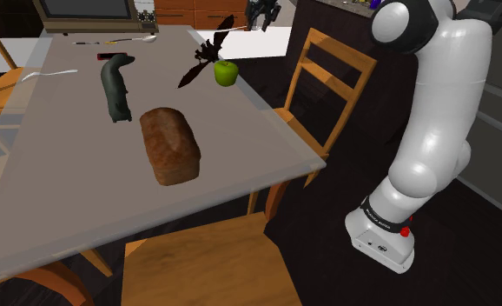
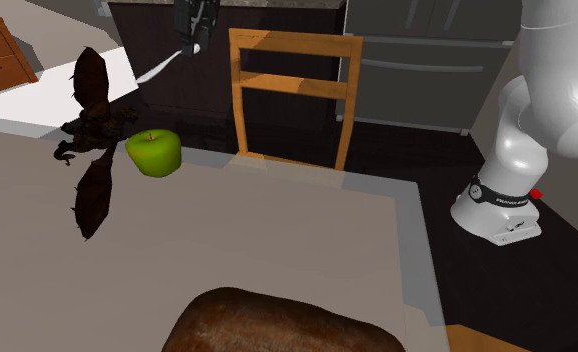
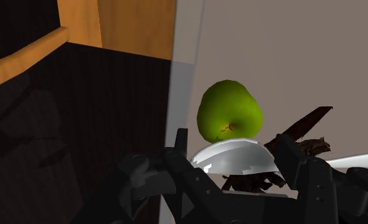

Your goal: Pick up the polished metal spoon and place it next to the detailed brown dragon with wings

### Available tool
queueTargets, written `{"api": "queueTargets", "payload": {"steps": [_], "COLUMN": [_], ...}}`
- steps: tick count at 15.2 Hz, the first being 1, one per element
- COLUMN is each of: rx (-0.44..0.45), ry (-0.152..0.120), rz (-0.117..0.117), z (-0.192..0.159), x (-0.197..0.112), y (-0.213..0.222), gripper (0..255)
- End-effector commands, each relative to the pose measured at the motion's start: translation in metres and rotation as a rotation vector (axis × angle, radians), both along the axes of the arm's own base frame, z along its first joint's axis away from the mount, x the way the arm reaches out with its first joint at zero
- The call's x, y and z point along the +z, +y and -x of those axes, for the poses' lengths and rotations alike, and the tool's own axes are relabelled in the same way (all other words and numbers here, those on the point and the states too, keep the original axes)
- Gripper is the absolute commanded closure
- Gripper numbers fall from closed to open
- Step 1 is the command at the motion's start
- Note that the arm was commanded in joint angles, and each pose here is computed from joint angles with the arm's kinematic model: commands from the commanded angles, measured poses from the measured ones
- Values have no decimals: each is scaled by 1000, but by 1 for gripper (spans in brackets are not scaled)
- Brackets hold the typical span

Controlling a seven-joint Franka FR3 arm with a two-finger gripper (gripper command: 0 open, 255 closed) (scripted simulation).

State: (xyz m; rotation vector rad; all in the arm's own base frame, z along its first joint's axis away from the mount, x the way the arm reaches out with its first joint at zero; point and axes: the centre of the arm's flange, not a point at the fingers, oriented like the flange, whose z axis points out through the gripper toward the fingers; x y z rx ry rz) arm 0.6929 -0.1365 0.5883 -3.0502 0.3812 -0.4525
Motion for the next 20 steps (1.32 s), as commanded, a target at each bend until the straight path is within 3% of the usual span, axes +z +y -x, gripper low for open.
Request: {"api": "queueTargets", "payload": {"steps": [1, 20], "rx": [0, 0], "ry": [-1, -1], "rz": [0, 0], "z": [0, 0], "x": [-11, -111], "y": [0, 0], "gripper": [255, 255]}}
